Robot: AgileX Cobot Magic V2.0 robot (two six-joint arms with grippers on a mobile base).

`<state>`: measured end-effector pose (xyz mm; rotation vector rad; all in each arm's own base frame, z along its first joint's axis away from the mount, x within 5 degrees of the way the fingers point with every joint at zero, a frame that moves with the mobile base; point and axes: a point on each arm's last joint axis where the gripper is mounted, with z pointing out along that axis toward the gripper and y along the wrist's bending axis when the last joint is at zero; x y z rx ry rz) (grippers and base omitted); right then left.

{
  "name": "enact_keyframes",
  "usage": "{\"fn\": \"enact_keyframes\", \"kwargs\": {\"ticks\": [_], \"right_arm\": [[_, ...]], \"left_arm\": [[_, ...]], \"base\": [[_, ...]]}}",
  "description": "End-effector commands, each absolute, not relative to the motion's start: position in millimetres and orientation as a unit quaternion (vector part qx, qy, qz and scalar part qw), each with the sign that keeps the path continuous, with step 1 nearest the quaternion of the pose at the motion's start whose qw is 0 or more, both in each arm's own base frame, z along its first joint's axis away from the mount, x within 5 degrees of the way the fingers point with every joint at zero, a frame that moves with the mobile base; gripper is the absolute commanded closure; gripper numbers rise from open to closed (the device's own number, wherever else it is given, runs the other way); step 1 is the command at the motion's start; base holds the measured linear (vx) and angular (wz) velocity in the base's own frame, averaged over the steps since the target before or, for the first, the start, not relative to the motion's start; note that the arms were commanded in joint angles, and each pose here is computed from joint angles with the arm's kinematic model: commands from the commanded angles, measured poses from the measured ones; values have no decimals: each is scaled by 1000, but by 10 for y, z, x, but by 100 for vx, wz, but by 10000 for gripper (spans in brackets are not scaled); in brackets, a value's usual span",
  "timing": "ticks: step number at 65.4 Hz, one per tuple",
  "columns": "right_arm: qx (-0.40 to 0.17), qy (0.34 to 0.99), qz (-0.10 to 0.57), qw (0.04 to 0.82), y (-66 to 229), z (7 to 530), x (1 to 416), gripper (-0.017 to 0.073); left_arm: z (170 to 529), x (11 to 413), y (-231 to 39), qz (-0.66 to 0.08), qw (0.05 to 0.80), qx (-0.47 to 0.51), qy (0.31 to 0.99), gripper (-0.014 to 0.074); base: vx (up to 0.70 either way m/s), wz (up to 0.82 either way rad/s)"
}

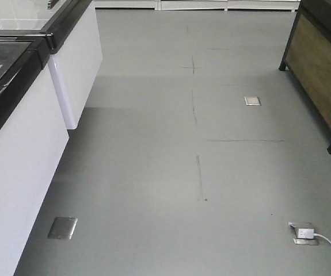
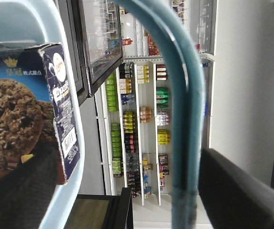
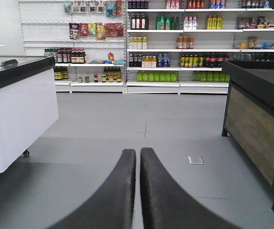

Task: Left arm holds basket, right arm returns cookies
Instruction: 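Lift the light-blue basket by its handle with the left gripper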

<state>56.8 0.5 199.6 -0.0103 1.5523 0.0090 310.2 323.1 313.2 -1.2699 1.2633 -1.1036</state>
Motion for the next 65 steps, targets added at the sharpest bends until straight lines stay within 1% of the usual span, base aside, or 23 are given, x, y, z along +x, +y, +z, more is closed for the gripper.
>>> {"fn": "enact_keyframes", "kwargs": {"ticks": [1, 3, 6, 12, 13, 16, 17, 30, 45, 56, 65], "right_arm": [[-9, 674, 0, 738, 9, 2015, 561, 565], [-9, 674, 0, 738, 9, 2015, 561, 565], [-9, 674, 0, 738, 9, 2015, 561, 565], [-9, 674, 0, 738, 9, 2015, 561, 565], [-9, 674, 0, 738, 9, 2015, 561, 565], [-9, 674, 0, 738, 9, 2015, 561, 565], [-9, 674, 0, 738, 9, 2015, 561, 565], [-9, 674, 0, 738, 9, 2015, 561, 565], [-9, 674, 0, 738, 9, 2015, 561, 565], [-9, 674, 0, 738, 9, 2015, 561, 565], [-9, 674, 0, 738, 9, 2015, 561, 565]], "left_arm": [[3540, 3066, 3157, -486, 535, -498, 479, 120], [3542, 3064, 3161, -485, 536, -500, 477, 160], [3542, 3064, 3162, -488, 533, -503, 474, 246], [3545, 3064, 3152, -492, 530, -500, 476, 446], [3545, 3064, 3151, -492, 530, -500, 476, 495], [3546, 3064, 3150, -492, 531, -499, 477, 591], [3553, 3062, 3147, -491, 532, -498, 477, 603], [3684, 3032, 3075, -484, 547, -480, 486, 601], [4030, 2942, 2863, -482, 571, -448, 490, 599], [4299, 2916, 2598, -498, 577, -418, 495, 599], [4496, 3006, 2197, -526, 567, -365, 519, 599]], "base": [[0, 0], [0, 0], [0, 0], [0, 0], [0, 0], [0, 0], [0, 0], [0, 0], [0, 0], [0, 0], [0, 0]]}}
